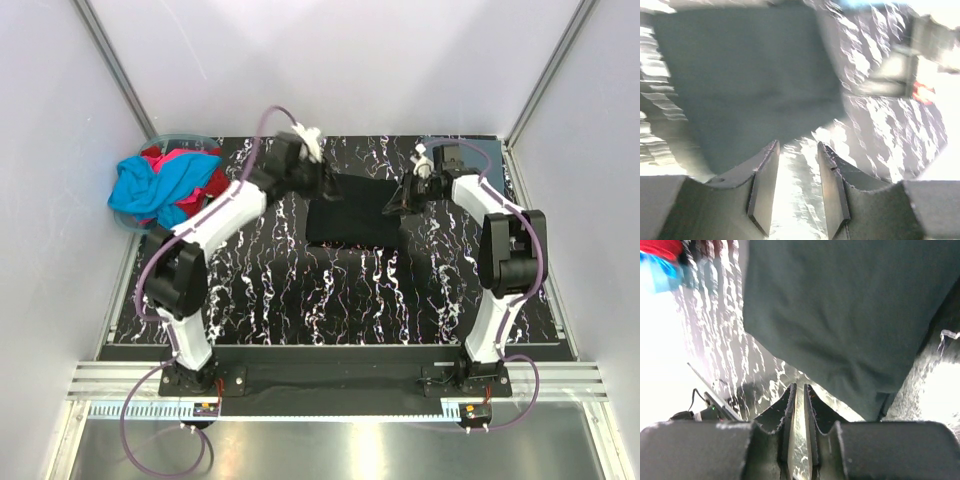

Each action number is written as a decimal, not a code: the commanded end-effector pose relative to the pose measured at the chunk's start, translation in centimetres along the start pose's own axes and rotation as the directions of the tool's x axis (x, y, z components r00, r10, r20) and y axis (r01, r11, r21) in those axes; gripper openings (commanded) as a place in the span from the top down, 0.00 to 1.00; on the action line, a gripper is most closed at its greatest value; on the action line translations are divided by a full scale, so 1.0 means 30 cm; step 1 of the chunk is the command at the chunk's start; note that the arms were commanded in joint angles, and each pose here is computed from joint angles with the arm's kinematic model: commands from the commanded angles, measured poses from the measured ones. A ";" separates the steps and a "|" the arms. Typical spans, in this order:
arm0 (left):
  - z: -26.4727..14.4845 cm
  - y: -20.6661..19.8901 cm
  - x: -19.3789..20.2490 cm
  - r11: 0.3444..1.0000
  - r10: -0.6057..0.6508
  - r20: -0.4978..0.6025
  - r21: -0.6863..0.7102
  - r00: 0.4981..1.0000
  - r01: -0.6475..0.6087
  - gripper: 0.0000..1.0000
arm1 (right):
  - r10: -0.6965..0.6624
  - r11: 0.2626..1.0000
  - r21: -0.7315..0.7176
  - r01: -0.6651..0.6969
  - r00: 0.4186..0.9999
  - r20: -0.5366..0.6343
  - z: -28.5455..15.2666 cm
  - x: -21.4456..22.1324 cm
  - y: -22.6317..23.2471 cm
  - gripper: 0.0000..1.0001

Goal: Fold and stack the t-shirts
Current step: Fold the tshirt

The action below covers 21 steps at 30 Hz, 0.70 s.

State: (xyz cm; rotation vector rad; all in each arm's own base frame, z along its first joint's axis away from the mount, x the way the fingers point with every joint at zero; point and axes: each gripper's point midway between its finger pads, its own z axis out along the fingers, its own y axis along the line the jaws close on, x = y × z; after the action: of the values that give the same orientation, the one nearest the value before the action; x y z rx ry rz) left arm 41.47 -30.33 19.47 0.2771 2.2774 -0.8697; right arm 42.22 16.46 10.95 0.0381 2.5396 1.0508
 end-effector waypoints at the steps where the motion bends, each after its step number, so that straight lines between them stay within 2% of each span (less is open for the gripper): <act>1: 0.117 -0.038 0.198 0.997 -0.031 -0.094 0.070 0.995 0.037 0.58 | 0.037 0.999 0.014 -0.036 0.997 -0.063 0.068 0.073 -0.072 0.82; 4: 0.244 -0.018 0.306 0.993 -0.042 -0.187 0.099 0.982 0.061 0.58 | 0.100 0.993 0.072 -0.093 0.990 -0.102 0.111 0.121 -0.185 0.83; 6: 0.325 0.049 0.394 0.995 -0.061 -0.274 0.063 0.960 0.081 0.58 | 0.122 0.989 0.099 -0.110 0.985 -0.119 0.135 0.142 -0.230 0.83; 7: 0.334 0.103 0.443 0.996 -0.083 -0.319 -0.006 0.944 0.085 0.58 | 0.122 0.989 0.094 -0.111 0.985 -0.121 0.137 0.139 -0.227 0.84; 11: 0.310 0.175 0.440 0.993 -0.053 -0.322 -0.117 0.945 0.016 0.60 | 0.073 0.996 0.062 -0.069 0.996 -0.057 0.061 0.078 -0.135 0.84; 14: 0.248 0.139 0.337 0.991 -0.012 -0.261 -0.132 0.965 -0.023 0.60 | 0.053 0.997 0.060 -0.053 0.999 0.001 -0.003 0.036 -0.074 0.82; 16: 0.205 0.106 0.275 0.991 0.009 -0.225 -0.127 0.974 -0.039 0.59 | 0.074 0.993 0.093 -0.076 0.997 0.024 -0.025 0.033 -0.071 0.76; 17: 0.195 0.084 0.240 0.992 0.022 -0.204 -0.118 0.979 -0.047 0.59 | 0.087 0.986 0.138 -0.095 0.994 0.065 -0.050 0.016 -0.076 0.62; 18: 0.185 0.078 0.221 0.992 0.027 -0.196 -0.115 0.980 -0.050 0.59 | 0.103 0.979 0.169 -0.115 0.991 0.083 -0.059 0.015 -0.087 0.56; 21: 0.160 0.042 0.180 0.994 0.034 -0.182 -0.093 0.983 -0.052 0.58 | 0.149 0.956 0.231 -0.183 0.976 0.156 -0.093 -0.009 -0.102 0.48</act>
State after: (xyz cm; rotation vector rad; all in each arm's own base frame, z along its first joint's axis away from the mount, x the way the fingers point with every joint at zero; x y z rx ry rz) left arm 38.67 -32.49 6.08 0.3488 2.6155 -0.7291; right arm 41.34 13.98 9.54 0.2405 2.5932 0.8879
